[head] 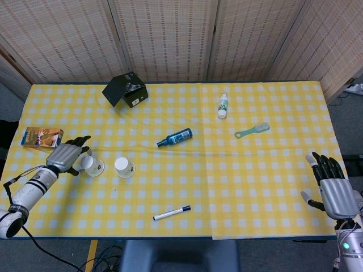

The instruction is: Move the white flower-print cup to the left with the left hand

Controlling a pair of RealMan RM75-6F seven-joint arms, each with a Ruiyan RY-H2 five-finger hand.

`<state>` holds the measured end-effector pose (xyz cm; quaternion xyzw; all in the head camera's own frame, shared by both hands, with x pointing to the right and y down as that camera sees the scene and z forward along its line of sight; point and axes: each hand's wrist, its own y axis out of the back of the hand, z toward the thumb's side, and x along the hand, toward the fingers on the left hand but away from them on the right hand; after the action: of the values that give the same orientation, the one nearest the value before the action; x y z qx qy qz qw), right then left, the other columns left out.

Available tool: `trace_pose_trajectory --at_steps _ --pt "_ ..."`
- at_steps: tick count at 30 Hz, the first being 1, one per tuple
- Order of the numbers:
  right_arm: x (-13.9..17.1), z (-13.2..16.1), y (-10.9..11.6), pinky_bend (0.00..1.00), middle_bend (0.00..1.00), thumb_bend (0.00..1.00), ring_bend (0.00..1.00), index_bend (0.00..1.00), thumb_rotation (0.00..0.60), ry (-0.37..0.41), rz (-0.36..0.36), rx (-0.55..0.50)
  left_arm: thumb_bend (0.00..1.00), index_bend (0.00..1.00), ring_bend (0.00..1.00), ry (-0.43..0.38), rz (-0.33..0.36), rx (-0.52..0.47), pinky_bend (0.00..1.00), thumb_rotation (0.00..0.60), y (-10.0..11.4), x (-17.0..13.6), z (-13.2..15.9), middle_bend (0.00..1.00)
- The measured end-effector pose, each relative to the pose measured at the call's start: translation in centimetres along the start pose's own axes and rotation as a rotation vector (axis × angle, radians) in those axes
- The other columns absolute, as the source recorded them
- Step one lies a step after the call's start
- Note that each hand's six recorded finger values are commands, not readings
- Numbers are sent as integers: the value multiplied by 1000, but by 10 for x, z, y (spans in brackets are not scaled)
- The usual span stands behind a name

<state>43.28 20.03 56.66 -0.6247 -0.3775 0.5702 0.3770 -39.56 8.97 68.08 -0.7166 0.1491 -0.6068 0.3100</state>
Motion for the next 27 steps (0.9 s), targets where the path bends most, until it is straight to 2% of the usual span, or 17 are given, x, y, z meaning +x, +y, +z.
trace_pose_trajectory --at_steps 10,17,22,27 --pt "3 1 1 0 0 233 0 0 600 17 -2 -4 298 179 0 -18 6 9 180 600 8 -8 8 0" --pt "8 4 5 0 0 233 0 0 600 41 -14 -13 298 122 0 -29 51 42 180 600 31 -42 25 0" --pt "18 9 10 0 0 233 0 0 600 78 -34 -24 298 85 0 -36 133 22 180 600 48 -81 52 0" --pt "21 6 10 0 0 233 0 0 600 80 -21 -44 298 56 0 47 286 -14 180 600 57 -120 45 0"
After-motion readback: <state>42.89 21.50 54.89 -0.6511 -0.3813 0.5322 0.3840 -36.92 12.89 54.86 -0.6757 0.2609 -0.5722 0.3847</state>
